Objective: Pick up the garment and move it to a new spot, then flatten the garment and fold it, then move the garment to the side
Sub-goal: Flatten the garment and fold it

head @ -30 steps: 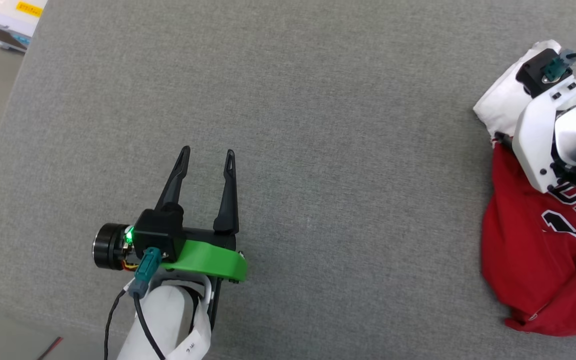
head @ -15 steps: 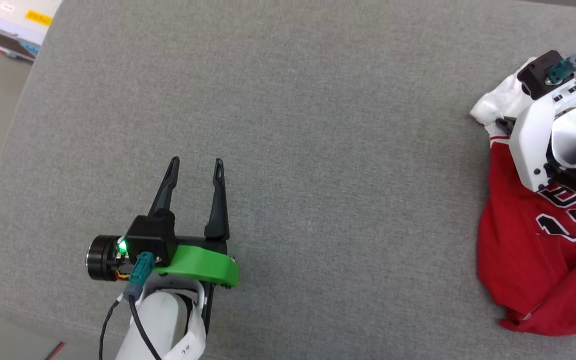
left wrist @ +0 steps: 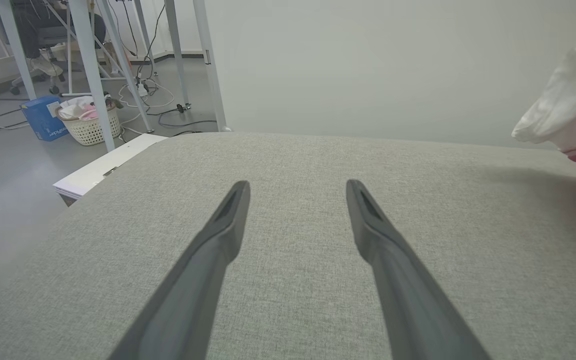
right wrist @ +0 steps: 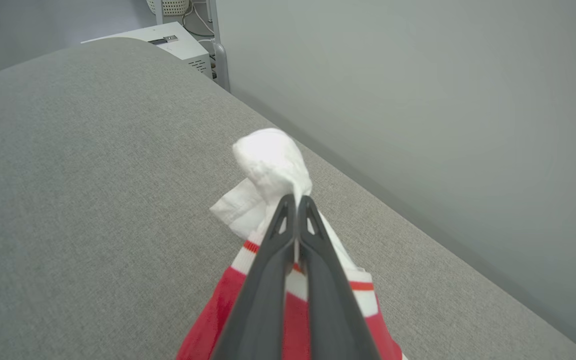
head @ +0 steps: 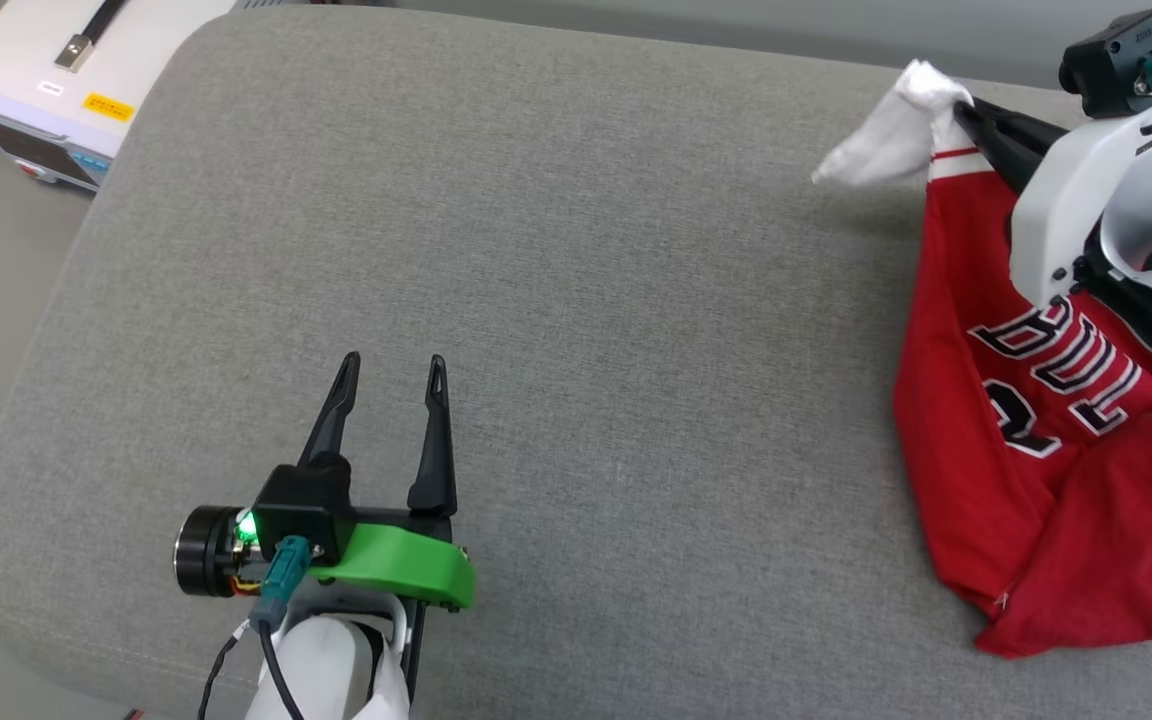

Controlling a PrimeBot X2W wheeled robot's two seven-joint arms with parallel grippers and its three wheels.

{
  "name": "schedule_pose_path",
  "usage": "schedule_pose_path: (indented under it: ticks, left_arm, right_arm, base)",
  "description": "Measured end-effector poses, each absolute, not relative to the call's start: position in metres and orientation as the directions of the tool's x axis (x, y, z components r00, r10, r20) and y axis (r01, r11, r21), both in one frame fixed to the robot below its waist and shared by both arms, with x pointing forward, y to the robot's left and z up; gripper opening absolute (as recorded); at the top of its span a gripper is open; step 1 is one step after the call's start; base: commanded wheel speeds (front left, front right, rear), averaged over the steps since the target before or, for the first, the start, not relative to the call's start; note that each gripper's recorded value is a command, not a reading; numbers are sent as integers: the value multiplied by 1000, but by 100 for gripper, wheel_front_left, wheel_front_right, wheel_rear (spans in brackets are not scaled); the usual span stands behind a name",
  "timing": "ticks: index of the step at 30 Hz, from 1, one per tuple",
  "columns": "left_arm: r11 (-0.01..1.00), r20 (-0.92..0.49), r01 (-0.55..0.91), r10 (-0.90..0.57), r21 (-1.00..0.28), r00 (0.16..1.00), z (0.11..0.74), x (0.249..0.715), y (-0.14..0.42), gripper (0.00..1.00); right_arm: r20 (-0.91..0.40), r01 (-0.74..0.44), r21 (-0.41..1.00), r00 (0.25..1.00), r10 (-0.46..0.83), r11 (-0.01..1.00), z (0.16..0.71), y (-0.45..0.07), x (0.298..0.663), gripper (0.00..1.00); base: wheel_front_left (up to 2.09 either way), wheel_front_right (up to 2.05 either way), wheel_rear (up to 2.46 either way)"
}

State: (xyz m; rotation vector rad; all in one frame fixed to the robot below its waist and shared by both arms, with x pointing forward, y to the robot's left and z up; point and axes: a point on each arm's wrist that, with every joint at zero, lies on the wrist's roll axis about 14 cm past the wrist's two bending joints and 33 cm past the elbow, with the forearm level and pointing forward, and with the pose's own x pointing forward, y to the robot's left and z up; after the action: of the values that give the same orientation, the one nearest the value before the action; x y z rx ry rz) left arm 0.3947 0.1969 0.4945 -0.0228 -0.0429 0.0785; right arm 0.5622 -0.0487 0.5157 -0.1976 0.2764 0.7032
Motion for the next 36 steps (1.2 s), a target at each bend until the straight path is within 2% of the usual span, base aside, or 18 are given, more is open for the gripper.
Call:
schedule_pose_path:
  ticks: [9, 15, 20, 25, 30, 31, 32, 33, 36]
  left_arm:
    - [994, 32, -110, 110, -20, 993, 493, 386, 206, 100]
    - [993, 9, -117, 117, -17, 993, 485, 386, 207, 100]
    - [991, -6, -130, 130, -24, 992, 480, 386, 209, 100]
    - [989, -21, -144, 143, -30, 989, 476, 385, 212, 100]
    - [989, -25, -146, 146, -29, 989, 474, 385, 213, 100]
    - [989, -25, -146, 145, -30, 989, 474, 385, 212, 100]
    - [989, -24, -144, 143, -31, 989, 475, 386, 212, 100]
    - [989, -21, -142, 142, -32, 990, 475, 386, 211, 100]
    - [990, -8, -138, 138, -31, 990, 480, 386, 211, 100]
  right_arm:
    - [-229, -754, -81, 651, 724, 652, 528, 22, 546, 0]
    - [-230, -854, -40, 513, 827, 519, 506, 93, 508, 0]
    - [-333, -913, -10, 387, 860, 407, 462, 123, 466, 0]
    - [-536, -941, 89, 232, 811, 328, 388, 114, 406, 0]
    - [-564, -936, 134, 197, 802, 325, 379, 110, 391, 0]
    - [-556, -937, 133, 201, 807, 325, 381, 110, 391, 4]
    - [-544, -937, 129, 207, 813, 326, 383, 109, 391, 63]
    - [-528, -937, 124, 217, 821, 327, 386, 108, 391, 100]
    - [-456, -934, 101, 263, 850, 343, 401, 106, 399, 100]
  base:
    - [0, 0, 0]
    - [0, 0, 0]
    - [0, 0, 0]
    - [0, 0, 0]
    - [0, 0, 0]
    - [0, 0, 0]
    - [0, 0, 0]
    - [0, 0, 0]
    - [0, 0, 0]
